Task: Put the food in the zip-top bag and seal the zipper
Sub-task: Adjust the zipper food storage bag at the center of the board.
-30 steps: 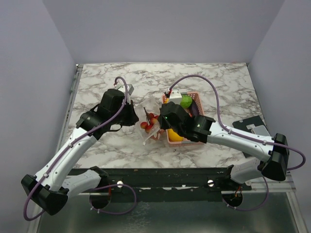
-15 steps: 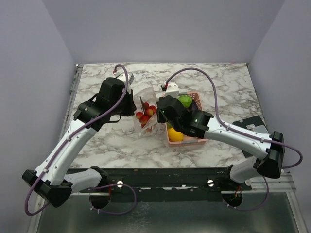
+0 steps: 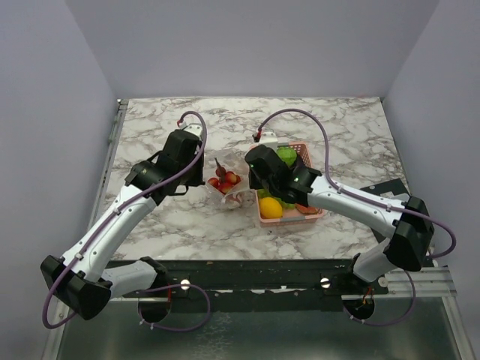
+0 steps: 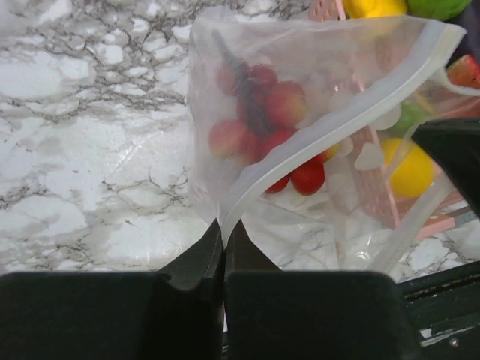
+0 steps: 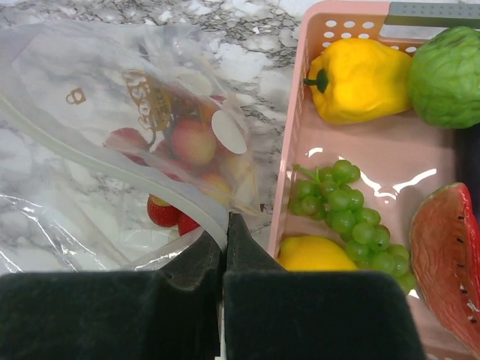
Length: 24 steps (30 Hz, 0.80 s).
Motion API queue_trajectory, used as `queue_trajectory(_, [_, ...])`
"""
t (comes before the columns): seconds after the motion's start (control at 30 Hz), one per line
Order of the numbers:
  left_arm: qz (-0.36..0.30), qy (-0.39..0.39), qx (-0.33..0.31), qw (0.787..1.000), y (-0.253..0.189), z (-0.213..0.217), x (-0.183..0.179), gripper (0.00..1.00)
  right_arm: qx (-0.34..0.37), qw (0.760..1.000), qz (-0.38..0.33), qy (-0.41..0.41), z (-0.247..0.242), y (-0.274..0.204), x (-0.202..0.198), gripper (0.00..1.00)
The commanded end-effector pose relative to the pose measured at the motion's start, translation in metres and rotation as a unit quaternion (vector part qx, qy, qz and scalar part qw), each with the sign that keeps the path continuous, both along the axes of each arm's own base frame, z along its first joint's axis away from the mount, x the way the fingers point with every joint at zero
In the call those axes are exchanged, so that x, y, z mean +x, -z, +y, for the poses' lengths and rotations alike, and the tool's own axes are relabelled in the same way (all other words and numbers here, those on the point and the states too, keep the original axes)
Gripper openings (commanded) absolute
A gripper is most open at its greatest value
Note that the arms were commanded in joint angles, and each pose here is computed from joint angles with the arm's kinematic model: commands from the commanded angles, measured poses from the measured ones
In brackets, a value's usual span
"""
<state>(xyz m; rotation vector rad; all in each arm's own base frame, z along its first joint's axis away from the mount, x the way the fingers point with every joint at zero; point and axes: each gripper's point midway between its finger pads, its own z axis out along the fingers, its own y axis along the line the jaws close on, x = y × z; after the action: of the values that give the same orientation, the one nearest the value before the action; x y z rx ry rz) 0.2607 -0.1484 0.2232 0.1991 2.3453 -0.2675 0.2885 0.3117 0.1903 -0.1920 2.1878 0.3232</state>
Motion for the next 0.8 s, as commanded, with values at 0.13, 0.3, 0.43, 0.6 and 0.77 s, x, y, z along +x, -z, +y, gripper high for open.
queue_trajectory(0.13, [-0.080,-0.010,-0.016,0.997,-0.060,-0.004,0.028,0.00,0.022,0.999,-0.013,-0.019,0.019,-0.023,0.017,0.01])
queue_trajectory(0.3, [-0.057,-0.002,-0.004,0.998,-0.027,-0.007,0.028,0.00,0.021,1.000,0.002,-0.017,0.019,-0.003,0.021,0.01])
queue_trajectory(0.43, [-0.035,0.008,-0.002,0.999,-0.002,-0.012,0.027,0.00,0.017,1.000,0.011,-0.019,0.018,0.010,0.020,0.01])
queue_trajectory(0.6, [-0.056,0.028,-0.019,0.998,-0.007,-0.020,0.029,0.00,0.025,0.999,0.002,-0.024,0.019,-0.001,0.020,0.06])
queue_trajectory(0.77, [-0.073,0.060,-0.027,0.995,-0.006,-0.028,0.029,0.00,0.043,0.999,-0.019,-0.027,0.014,-0.026,0.017,0.20])
